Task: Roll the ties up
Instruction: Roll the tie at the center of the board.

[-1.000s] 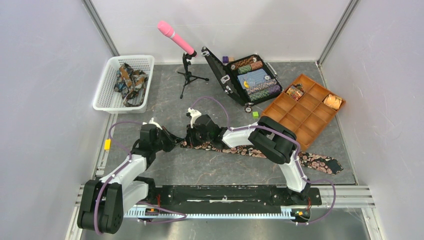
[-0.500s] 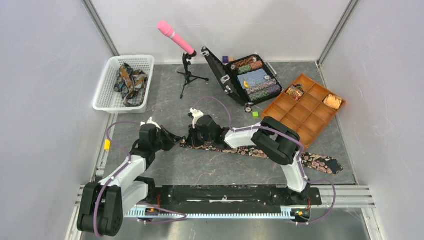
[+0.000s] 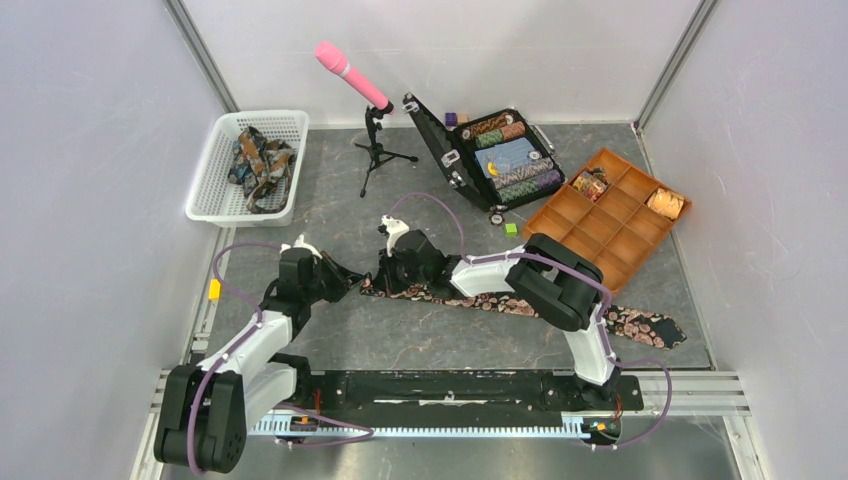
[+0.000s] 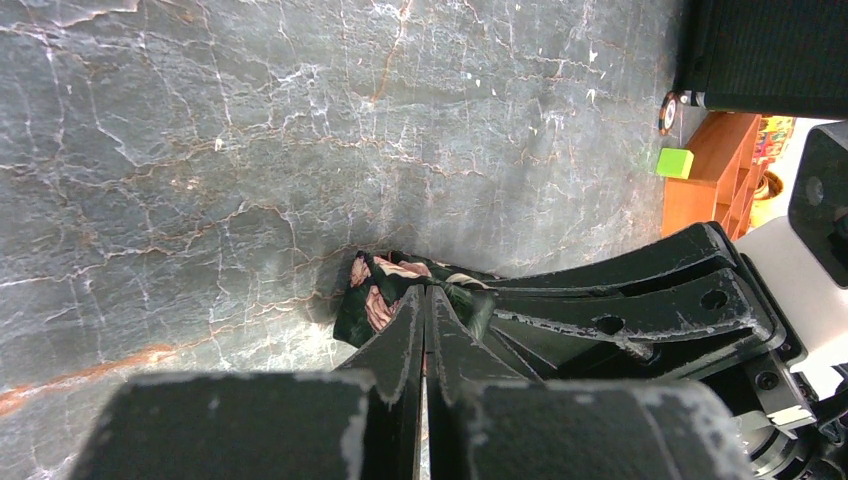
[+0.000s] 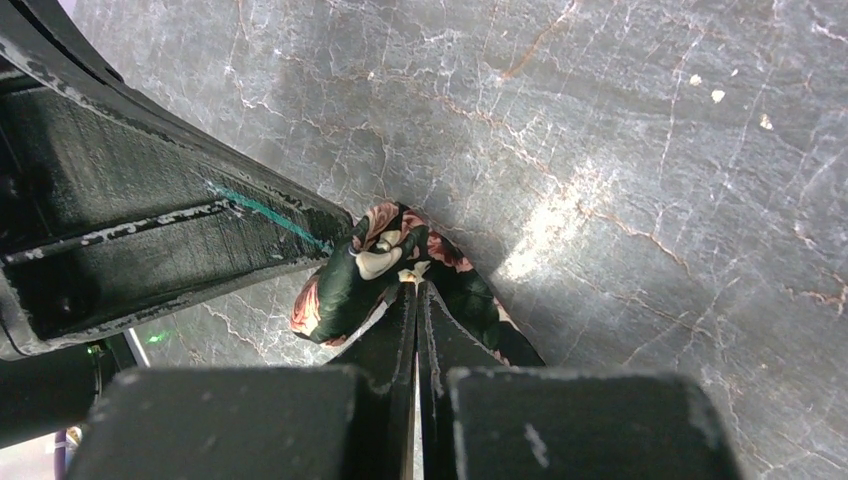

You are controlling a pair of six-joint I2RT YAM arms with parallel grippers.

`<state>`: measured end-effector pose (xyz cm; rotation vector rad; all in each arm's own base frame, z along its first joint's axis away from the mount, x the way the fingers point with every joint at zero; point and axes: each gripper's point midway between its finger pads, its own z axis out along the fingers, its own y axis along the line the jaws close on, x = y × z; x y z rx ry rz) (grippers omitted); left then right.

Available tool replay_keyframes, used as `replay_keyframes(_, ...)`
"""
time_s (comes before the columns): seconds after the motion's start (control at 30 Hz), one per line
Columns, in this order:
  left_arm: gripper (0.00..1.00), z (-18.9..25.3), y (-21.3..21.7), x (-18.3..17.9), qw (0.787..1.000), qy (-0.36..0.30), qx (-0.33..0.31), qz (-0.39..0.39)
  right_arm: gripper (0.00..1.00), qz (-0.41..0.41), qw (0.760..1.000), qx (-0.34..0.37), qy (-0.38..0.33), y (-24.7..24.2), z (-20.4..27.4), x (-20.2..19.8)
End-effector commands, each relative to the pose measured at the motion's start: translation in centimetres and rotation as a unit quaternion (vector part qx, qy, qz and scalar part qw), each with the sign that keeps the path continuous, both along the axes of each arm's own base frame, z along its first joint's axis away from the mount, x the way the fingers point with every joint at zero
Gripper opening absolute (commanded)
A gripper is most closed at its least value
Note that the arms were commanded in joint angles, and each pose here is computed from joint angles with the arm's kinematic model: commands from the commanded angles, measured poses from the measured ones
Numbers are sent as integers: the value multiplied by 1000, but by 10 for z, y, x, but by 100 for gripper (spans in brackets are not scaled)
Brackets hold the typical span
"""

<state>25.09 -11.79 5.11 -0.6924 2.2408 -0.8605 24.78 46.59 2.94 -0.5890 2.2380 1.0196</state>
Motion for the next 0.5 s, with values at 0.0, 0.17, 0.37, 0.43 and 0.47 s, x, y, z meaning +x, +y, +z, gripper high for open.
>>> replay_keyframes(0.0, 2, 11, 0, 8, 1000, -16, 0, 7, 0, -16, 1000, 15, -19, -4, 21, 7)
replay_keyframes(0.17, 2, 13, 0, 8, 1000, -18, -2, 7, 0, -14, 999, 34, -37, -9, 42, 5)
replay_keyframes(0.37, 2, 15, -1, 9, 1000, -21, -2, 5, 0, -41, 998, 17, -43, -26, 45, 12)
replay_keyframes(0.43, 2, 15, -1, 9, 1000, -20, -1, 3, 0, -45, 998, 9, -39, -29, 40, 12)
replay_keyframes(0.47, 2, 15, -1, 9, 1000, -20, -1, 2, 0, -45, 998, 5, -35, -30, 36, 12)
